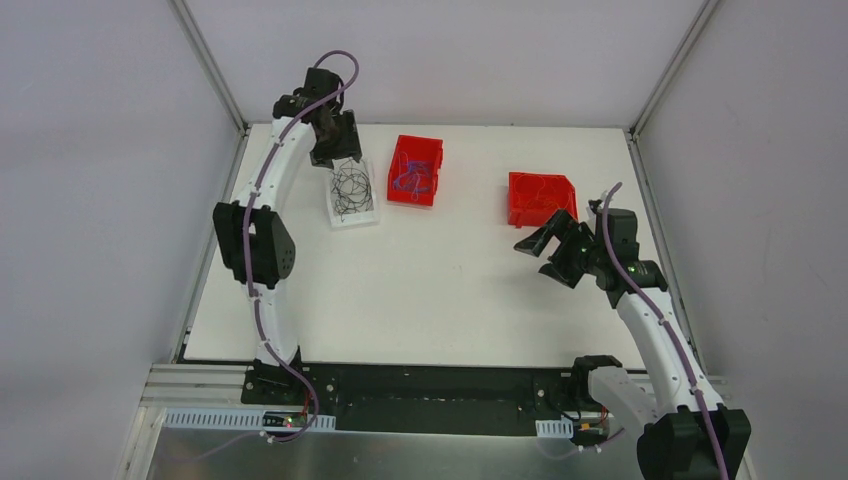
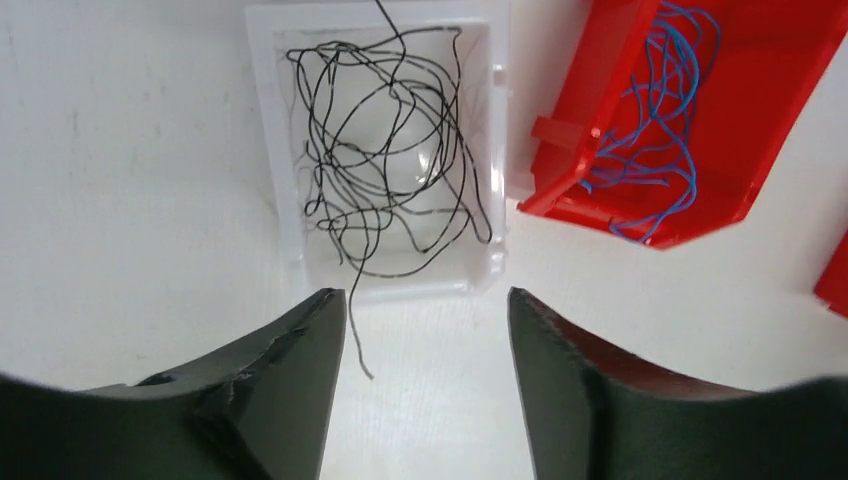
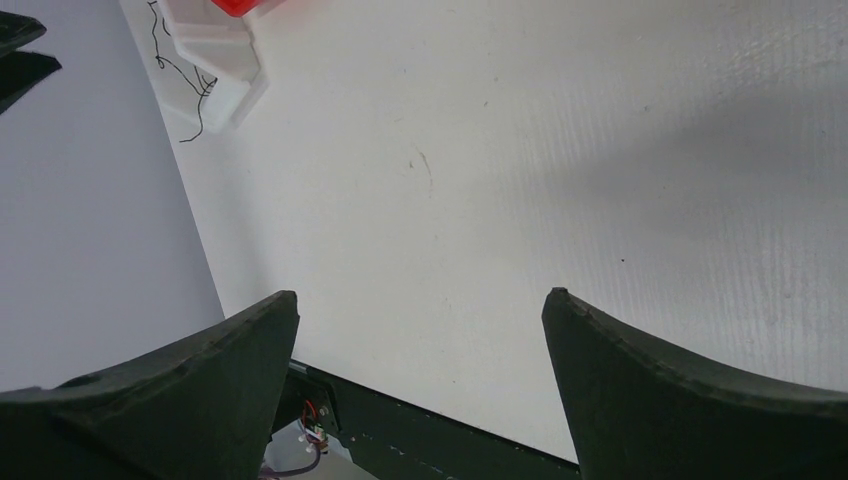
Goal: Untangle the cables
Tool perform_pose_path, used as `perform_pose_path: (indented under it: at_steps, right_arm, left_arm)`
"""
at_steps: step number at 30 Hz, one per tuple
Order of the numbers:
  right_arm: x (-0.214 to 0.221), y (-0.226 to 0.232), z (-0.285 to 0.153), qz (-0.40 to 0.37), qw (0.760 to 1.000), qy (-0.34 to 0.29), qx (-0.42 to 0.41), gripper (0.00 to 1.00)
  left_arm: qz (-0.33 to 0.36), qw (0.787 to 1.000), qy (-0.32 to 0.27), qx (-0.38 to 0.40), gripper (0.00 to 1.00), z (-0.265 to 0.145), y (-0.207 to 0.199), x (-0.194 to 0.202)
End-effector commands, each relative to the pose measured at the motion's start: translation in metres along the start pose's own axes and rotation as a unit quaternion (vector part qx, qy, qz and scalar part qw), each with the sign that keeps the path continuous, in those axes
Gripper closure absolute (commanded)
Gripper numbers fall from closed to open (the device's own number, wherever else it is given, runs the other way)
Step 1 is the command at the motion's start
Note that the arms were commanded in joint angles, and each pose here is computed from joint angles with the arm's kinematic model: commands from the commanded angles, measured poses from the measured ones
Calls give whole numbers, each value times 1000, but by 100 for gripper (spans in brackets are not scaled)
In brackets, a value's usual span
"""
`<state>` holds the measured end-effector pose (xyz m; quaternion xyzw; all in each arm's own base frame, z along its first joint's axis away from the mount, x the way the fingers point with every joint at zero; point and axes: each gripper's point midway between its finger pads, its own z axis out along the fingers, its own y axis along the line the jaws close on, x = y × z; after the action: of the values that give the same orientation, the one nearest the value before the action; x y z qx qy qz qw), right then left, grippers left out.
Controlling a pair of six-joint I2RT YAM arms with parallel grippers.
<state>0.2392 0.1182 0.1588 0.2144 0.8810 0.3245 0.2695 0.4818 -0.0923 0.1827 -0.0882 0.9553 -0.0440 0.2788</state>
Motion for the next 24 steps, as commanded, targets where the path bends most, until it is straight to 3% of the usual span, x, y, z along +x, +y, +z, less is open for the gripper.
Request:
perform_pose_path:
  at_steps: [1, 2, 3, 9, 15, 21, 24]
  right_arm:
    - [-16, 23, -15, -21, 999, -31, -31, 1]
    - [-17, 25, -17, -23, 998, -35, -35, 1]
    - [-21, 28, -19, -24, 998, -43, -38, 1]
    - [-54, 44, -35, -40, 985, -154, -69, 1]
    - [-76, 34, -40, -79, 942, -303, -120, 1]
    - [-78, -16, -15, -124, 936, -327, -37, 1]
    - [-84, -24, -5, -144, 927, -345, -35, 1]
  left_arm:
    - [-11, 997, -38, 65, 23, -58, -18, 8]
    - [-13, 995, -50, 81, 5, -64, -23, 13]
    - [-16, 995, -51, 89, 2, -65, -24, 29]
    - [-49, 982, -132, 123, 1, -88, -20, 69]
    - [-74, 968, -209, 118, 1, -90, 13, 112]
    - [-87, 960, -251, 91, 1, -66, 48, 159]
    - [-94, 954, -280, 50, 1, -53, 72, 172]
